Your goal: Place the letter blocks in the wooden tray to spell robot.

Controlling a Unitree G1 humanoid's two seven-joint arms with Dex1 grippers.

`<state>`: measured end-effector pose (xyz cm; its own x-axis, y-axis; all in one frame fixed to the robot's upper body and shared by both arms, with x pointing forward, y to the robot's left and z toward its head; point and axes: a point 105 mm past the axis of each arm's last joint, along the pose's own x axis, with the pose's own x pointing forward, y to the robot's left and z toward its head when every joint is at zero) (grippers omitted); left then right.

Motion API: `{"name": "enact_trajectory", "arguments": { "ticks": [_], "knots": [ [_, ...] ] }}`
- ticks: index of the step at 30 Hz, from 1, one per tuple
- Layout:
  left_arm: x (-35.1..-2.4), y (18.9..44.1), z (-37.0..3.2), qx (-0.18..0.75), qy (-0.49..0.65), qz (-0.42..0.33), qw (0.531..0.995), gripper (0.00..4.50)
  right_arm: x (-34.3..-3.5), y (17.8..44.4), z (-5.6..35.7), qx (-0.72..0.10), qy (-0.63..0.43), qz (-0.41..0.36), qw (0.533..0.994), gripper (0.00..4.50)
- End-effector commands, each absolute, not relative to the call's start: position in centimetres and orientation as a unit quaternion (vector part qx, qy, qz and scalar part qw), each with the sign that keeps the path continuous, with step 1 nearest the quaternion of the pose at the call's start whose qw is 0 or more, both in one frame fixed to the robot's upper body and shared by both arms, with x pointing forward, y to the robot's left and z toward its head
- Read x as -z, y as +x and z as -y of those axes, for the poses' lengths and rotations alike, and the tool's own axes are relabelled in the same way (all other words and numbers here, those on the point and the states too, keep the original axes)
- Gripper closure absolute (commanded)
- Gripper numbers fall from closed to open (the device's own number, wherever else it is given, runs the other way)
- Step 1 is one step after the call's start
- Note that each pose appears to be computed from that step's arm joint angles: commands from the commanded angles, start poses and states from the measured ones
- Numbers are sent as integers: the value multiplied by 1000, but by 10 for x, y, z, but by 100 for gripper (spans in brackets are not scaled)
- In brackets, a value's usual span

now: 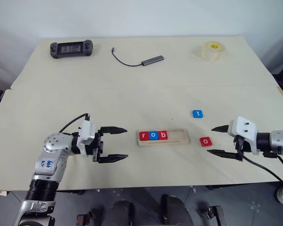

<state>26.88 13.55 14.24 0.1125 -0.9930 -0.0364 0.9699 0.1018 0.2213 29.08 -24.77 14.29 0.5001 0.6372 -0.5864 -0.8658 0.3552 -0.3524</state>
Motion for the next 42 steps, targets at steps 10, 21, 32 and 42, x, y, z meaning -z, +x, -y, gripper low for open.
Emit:
{"name": "enact_trajectory", "arguments": {
  "ticks": [10,21,32,42],
  "knots": [
    [-153,255,-141,633,104,75,763,0,-126,312,245,-555,-356,-204,724,133],
    [-152,258,-141,618,104,81,775,0,-172,321,217,-585,-394,-152,693,305],
    [-149,255,-135,608,97,90,783,0,-174,327,153,-630,-359,-144,674,305],
    [-150,257,-135,594,98,95,792,0,-155,339,143,-624,-358,-153,677,305]
  ]
}}
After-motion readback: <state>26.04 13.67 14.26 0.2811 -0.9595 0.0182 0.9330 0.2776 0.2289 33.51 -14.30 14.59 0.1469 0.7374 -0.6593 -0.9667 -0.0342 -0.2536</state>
